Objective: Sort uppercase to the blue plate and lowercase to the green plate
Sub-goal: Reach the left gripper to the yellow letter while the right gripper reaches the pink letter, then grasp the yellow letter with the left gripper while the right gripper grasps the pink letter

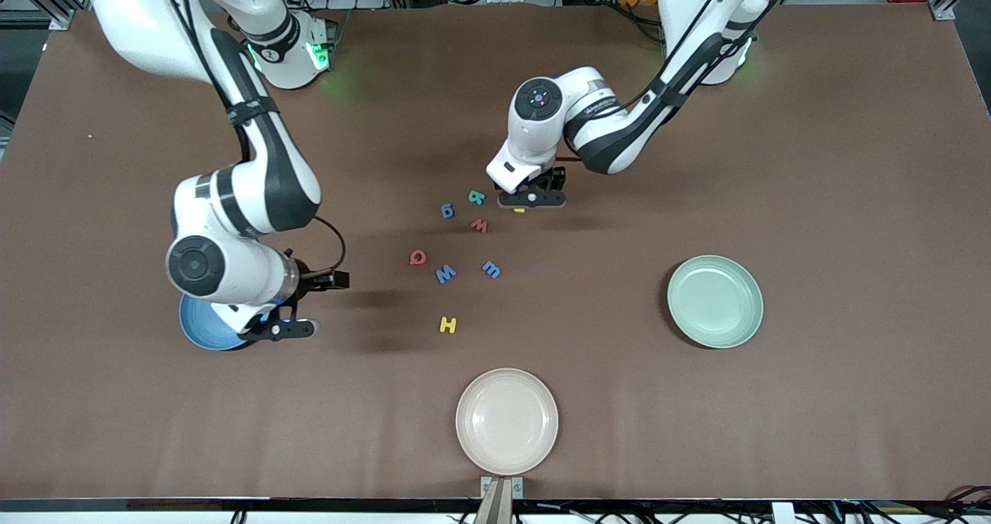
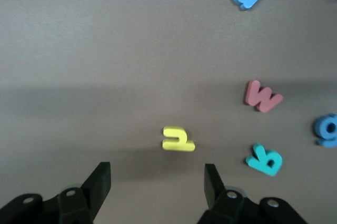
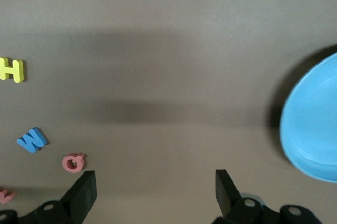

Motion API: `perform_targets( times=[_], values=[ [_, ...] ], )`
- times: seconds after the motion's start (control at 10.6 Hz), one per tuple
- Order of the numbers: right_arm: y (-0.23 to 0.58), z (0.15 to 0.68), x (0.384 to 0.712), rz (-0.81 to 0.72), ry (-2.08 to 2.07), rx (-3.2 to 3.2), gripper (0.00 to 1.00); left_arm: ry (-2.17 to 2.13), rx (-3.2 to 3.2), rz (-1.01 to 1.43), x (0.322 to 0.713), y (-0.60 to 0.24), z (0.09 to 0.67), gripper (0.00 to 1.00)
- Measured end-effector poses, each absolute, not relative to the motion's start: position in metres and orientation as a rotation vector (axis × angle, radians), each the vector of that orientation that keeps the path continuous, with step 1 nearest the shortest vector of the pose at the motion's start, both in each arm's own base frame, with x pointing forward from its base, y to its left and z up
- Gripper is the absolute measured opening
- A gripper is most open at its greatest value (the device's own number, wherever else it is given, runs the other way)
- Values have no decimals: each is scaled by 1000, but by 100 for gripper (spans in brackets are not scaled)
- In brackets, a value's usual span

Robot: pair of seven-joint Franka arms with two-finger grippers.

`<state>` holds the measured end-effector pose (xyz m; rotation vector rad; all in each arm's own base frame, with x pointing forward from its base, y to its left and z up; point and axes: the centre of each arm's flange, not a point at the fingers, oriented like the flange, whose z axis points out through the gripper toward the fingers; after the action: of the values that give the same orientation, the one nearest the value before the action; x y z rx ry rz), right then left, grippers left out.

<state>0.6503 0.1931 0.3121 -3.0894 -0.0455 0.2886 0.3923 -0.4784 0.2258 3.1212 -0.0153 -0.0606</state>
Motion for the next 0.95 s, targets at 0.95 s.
perform_targets(
  times=[0.95],
  values=[
    [300, 234, 566, 154, 455, -3090, 100, -69, 3123, -24, 398, -492, 185, 73]
  ],
)
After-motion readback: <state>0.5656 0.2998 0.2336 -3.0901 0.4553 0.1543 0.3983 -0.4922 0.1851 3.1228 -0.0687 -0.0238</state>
